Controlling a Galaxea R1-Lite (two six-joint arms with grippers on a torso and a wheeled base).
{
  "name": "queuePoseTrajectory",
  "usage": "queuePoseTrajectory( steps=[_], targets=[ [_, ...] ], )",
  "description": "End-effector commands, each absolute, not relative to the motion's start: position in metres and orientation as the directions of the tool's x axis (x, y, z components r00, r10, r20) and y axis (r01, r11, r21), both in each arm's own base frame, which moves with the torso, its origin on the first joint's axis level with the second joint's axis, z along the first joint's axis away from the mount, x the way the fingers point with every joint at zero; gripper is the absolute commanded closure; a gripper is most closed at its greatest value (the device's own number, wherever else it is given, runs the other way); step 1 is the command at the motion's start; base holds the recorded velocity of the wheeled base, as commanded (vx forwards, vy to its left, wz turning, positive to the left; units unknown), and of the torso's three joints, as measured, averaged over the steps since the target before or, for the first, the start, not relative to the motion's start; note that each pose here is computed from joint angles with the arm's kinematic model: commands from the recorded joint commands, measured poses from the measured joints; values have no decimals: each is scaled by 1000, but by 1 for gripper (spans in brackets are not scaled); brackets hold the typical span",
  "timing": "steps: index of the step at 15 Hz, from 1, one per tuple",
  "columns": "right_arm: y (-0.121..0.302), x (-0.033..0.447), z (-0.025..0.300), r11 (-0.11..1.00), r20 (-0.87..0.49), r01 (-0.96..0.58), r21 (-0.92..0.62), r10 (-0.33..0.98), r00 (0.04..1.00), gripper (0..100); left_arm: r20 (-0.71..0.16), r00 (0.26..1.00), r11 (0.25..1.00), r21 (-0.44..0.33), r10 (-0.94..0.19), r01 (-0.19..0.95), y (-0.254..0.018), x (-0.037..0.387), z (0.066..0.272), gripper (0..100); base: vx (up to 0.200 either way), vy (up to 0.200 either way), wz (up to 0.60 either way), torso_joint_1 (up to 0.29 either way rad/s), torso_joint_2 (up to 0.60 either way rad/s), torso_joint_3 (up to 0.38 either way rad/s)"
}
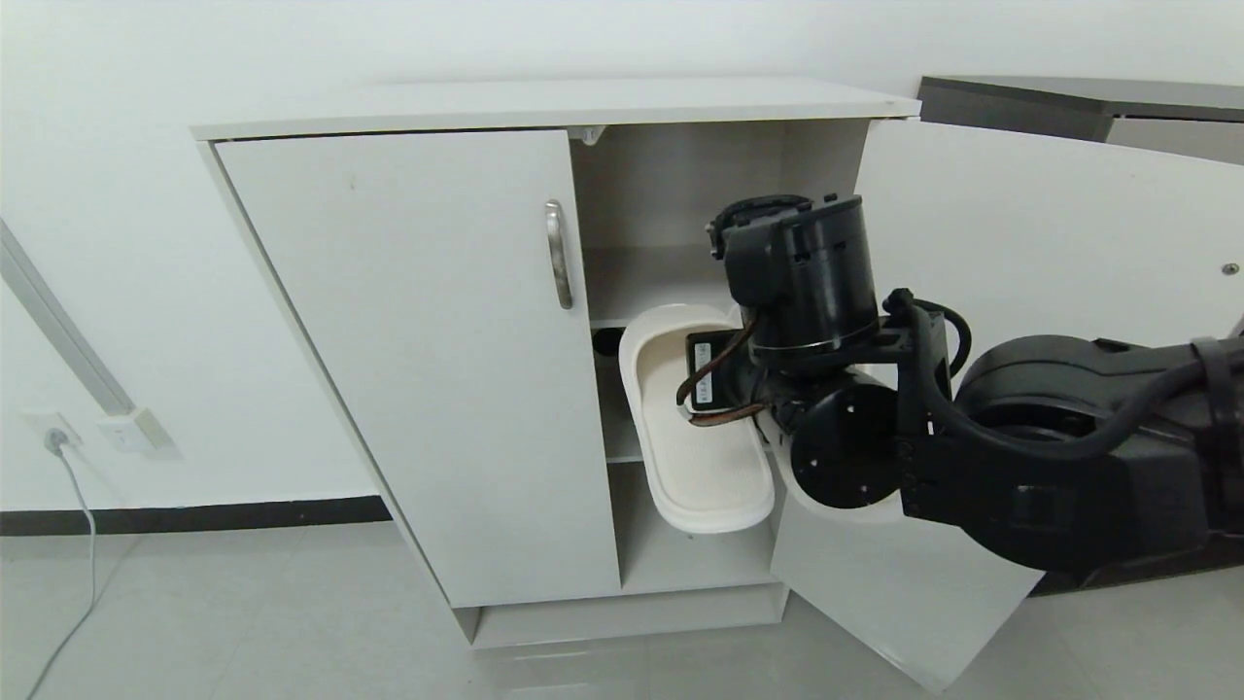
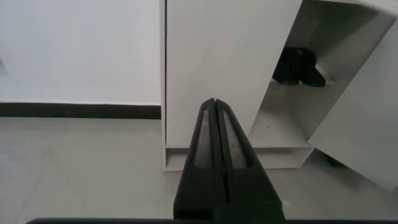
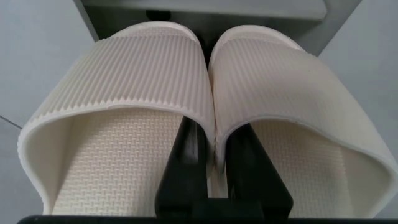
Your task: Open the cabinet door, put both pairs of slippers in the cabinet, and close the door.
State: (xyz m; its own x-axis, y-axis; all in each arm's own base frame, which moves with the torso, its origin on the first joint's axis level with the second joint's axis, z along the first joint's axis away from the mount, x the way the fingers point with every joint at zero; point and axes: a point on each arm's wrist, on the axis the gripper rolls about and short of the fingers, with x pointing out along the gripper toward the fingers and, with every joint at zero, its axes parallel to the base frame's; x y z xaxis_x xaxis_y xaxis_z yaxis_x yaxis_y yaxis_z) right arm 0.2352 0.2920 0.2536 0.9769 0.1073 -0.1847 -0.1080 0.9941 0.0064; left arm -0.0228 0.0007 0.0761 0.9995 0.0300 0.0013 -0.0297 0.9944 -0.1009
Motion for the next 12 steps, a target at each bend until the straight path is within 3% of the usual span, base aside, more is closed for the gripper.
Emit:
queuePoseTrajectory(
  steps=[1,6,12],
  targets=[
    [291,239,256,995,-179,-98,12,99,979,100,2,1000,994,-101,31,-30,1,-23,76,100,0,0,0,0,0,0],
    [290,243,250,996,-192,-86,3,85,978,100,2,1000,995,-100,29,-29,1,-23,76,100,0,0,0,0,0,0],
    [289,244,251,996,-190,-85,6,84,978,100,2,1000,995,-100,29,-29,1,-23,76,100,200,0,0,4,2,3]
  ],
)
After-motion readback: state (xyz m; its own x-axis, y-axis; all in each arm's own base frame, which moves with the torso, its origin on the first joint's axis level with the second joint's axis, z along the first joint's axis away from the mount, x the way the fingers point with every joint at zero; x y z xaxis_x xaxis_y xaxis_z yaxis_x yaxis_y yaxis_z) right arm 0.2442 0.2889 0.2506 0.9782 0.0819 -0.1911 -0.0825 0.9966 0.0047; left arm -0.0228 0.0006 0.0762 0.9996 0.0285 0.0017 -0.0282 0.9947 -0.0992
